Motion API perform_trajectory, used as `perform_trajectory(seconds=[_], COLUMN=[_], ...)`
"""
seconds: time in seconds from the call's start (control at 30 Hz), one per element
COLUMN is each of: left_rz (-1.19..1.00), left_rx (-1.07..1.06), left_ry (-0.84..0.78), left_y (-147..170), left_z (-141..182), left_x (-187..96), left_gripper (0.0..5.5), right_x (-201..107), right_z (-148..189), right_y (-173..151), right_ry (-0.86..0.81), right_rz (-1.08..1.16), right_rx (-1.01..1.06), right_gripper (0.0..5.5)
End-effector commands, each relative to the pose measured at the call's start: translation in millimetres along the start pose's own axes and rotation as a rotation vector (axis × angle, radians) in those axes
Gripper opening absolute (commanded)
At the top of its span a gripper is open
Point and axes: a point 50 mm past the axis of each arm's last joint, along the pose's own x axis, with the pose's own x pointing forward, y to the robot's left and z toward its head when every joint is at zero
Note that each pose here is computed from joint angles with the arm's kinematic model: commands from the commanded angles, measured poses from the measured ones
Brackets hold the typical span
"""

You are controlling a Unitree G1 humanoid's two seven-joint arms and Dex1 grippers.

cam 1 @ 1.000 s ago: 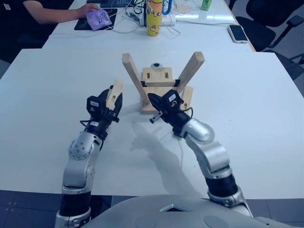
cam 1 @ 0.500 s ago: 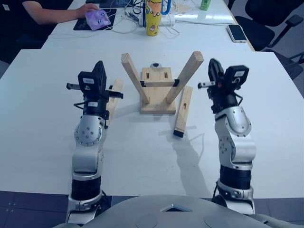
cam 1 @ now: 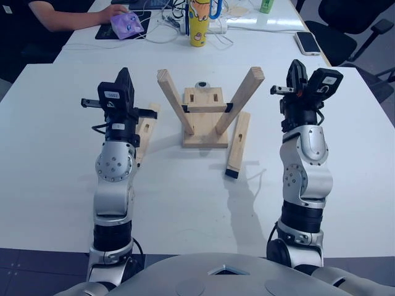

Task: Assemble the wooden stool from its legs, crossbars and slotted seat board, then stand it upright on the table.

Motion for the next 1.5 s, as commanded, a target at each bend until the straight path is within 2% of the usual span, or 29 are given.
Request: perform_trajectory(seconds=[0.03, 0.13, 0.33, 0.5, 0.6, 0.73, 0.87, 0.97, 1.07, 1.2, 1.23, 1.27, 1.3, 1.33, 1.37, 1.4, 1.43, 1.5], left_rz=[-0.237, -0.138, 0.042, 0.038, 0.054, 0.141, 0.138, 0.094, 0.014, -0.048, -0.071, -0.090, -0.074, -0.075, -0.104, -0.135, -0.226, -0.255], left_rx=[-0.035, -0.008, 0.057, 0.057, 0.066, 0.105, 0.121, 0.125, 0.050, 0.051, 0.014, -0.050, -0.114, -0.169, -0.244, -0.263, -0.264, -0.299], left_ry=[0.032, 0.070, 0.175, 0.255, 0.220, -0.046, -0.446, -0.675, -0.701, -0.741, -0.608, -0.402, -0.173, 0.070, 0.295, 0.455, 0.582, 0.644], left_y=[-42.4, -26.1, 3.2, 7.9, 18.1, 38.4, 55.6, 56.4, 45.5, 34.5, 30.2, 25.7, 24.3, 20.2, 8.1, -3.2, -18.6, -29.8], left_z=[-2.5, -8.4, -27.6, -43.7, -38.4, 8.8, 108.6, 173.1, 185.7, 192.6, 173.2, 135.9, 85.3, 31.9, -20.2, -53.2, -72.7, -80.6], left_x=[4.7, 3.7, -10.9, -22.1, -24.3, -5.7, 42.7, 61.0, 74.6, 81.6, 94.7, 105.7, 105.9, 94.1, 65.5, 37.7, 14.6, -7.9], left_gripper=[0.02, 0.02, 0.02, 0.02, 0.02, 0.02, 0.02, 0.02, 0.02, 0.02, 0.02, 0.02, 0.02, 0.02, 0.02, 0.02, 0.02, 0.02], right_x=[-3.1, -4.9, -7.4, -15.5, -6.9, 8.3, 32.3, 42.7, 46.1, 49.0, 53.9, 62.6, 70.7, 64.7, 31.1, -1.9, -29.6, -39.5], right_z=[-28.8, -35.7, -44.8, -60.9, -42.2, 27.6, 109.8, 158.2, 174.9, 185.3, 171.6, 140.6, 85.6, 18.6, -52.3, -88.8, -106.5, -97.9], right_y=[46.2, 29.8, 13.8, 0.3, -14.3, -5.2, 18.8, 35.4, 49.0, 59.5, 62.5, 64.7, 64.4, 67.8, 62.6, 54.4, 51.5, 51.0], right_ry=[0.196, 0.240, 0.296, 0.372, 0.256, -0.132, -0.469, -0.660, -0.742, -0.811, -0.736, -0.558, -0.245, 0.123, 0.512, 0.697, 0.829, 0.804], right_rz=[0.300, 0.207, 0.163, 0.149, 0.075, 0.049, 0.079, 0.112, 0.157, 0.185, 0.186, 0.181, 0.163, 0.191, 0.194, 0.196, 0.234, 0.241], right_rx=[0.009, -0.013, -0.066, -0.114, -0.151, -0.130, -0.094, -0.071, -0.020, 0.005, 0.005, 0.022, 0.058, 0.036, 0.139, 0.097, 0.110, 0.125], right_gripper=[0.00, 0.00, 0.00, 0.00, 0.00, 0.00, 0.00, 0.00, 0.00, 0.00, 0.00, 0.00, 0.00, 0.00, 0.00, 0.00, 0.00, 0.00])
